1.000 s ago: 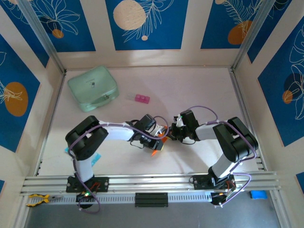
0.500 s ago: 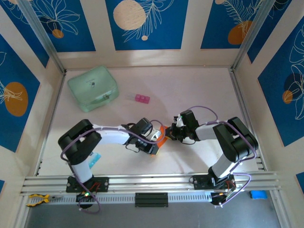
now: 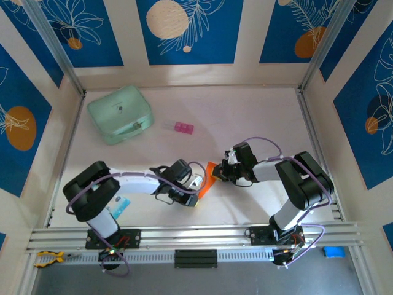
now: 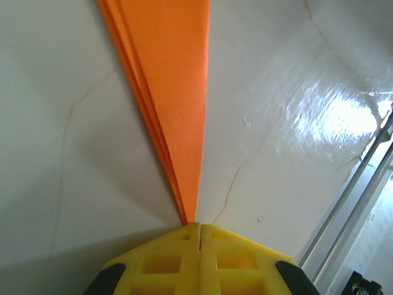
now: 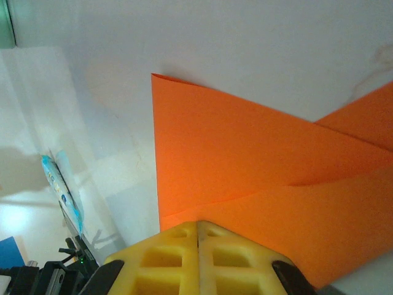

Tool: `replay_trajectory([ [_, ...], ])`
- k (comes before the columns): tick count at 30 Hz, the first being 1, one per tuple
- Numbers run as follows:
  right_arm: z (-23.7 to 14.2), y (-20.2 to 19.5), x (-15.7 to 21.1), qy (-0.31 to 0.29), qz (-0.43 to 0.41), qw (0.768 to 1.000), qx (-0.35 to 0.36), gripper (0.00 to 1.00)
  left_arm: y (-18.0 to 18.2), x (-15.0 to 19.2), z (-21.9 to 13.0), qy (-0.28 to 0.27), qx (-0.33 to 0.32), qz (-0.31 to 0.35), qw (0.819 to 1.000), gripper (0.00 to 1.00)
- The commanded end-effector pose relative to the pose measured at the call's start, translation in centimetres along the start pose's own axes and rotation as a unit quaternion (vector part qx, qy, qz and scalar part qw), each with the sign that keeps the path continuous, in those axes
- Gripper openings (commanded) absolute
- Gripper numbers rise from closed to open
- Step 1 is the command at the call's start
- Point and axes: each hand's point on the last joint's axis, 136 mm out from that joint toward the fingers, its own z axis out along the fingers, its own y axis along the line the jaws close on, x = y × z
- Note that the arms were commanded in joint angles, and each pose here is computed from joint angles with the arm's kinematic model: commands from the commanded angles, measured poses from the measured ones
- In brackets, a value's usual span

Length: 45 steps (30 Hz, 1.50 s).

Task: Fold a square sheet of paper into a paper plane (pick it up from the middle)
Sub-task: Fold the wing for the fifth time at the center of the table.

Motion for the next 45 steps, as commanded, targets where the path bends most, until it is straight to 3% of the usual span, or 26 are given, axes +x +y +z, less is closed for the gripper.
replay_trajectory([
  [1,-0.4,-7.0,2.2,0.008,0.067,0.990,0.121,0.05,1.1,2.9,-0.6,0.037,-0.033,-0.019,0.999,0.02],
  [8,-0.4,-6.8,2.2,0.008,0.066,0.991,0.118,0.05,-1.5,-1.8,-4.3,-0.069,-0.023,0.033,0.997,0.00],
  [11,-0.4,-6.7,2.1,0.007,0.067,0.991,0.116,0.05,-2.9,-4.7,-5.0,-0.105,-0.001,0.040,0.994,0.04],
  [21,-0.3,-6.6,2.1,0.011,0.066,0.991,0.114,0.05,-3.3,-10.5,-0.8,-0.098,0.022,0.019,0.995,0.06],
  [28,-0.3,-6.4,2.2,0.013,0.065,0.992,0.111,0.05,-0.8,-10.1,1.3,-0.077,-0.015,0.008,0.997,0.07],
  [37,-0.6,-5.7,1.7,0.007,0.057,0.993,0.103,0.05,3.3,-4.0,2.6,-0.014,-0.061,-0.011,0.998,0.01],
  [45,-3.5,-1.2,-1.1,-0.023,0.004,0.998,0.065,0.07,3.1,-3.6,2.6,-0.017,-0.047,-0.001,0.999,0.00],
])
